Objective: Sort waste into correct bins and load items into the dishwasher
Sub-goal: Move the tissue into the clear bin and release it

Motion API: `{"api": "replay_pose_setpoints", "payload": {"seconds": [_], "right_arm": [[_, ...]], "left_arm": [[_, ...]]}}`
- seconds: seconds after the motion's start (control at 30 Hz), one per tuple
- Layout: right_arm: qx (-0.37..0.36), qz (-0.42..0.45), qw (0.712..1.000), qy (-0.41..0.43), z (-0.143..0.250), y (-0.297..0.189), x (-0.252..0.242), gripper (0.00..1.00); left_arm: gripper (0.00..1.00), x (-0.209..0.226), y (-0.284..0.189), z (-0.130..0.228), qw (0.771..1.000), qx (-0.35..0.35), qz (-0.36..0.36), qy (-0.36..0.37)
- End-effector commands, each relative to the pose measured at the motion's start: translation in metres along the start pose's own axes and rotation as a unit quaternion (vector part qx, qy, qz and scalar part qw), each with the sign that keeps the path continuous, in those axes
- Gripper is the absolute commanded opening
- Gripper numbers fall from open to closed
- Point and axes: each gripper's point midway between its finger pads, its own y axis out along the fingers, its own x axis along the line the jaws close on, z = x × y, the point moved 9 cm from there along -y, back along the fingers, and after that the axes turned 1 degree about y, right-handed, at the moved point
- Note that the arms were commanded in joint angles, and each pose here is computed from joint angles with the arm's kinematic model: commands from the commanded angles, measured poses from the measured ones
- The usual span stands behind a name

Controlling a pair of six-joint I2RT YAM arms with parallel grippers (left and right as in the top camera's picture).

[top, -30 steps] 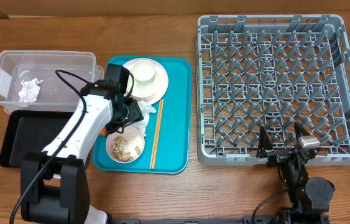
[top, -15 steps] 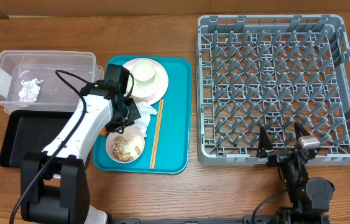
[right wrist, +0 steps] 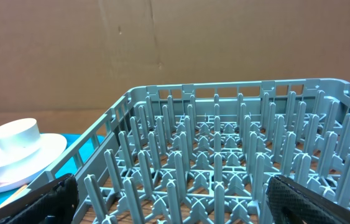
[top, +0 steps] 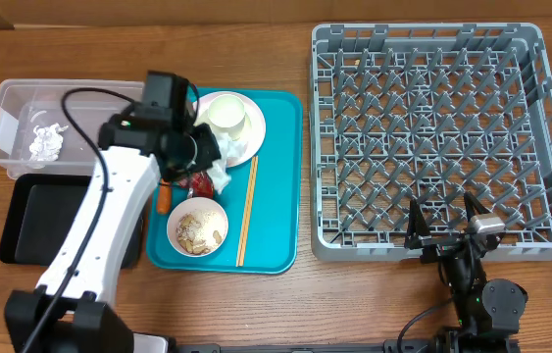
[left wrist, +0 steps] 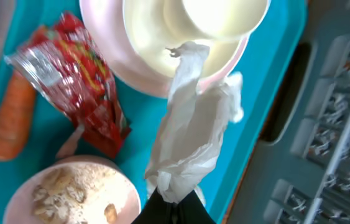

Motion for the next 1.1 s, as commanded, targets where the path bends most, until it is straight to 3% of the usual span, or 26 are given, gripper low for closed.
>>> {"api": "replay_pose_setpoints", "payload": {"seconds": [0.0,0.57,1.07], "right_arm": [[-0.004,0.002,1.0,0.001,0.002,0.0,-0.001,1.0],[-0.004,0.002,1.0,0.001,0.002,0.0,-0.001,1.0],[-0.004,0.002,1.0,0.001,0.002,0.0,-0.001,1.0]], "left_arm": [[0.04,0.009,-0.033,-0.021,0.999,-0.039,0.014,0.001],[0.04,0.125,-0.074,-0.078,0.975,-0.145,-0.019,-0.169],[0.04,0.175,-0.035,-0.114,0.949,-0.183,-0.11,-0.232]]}}
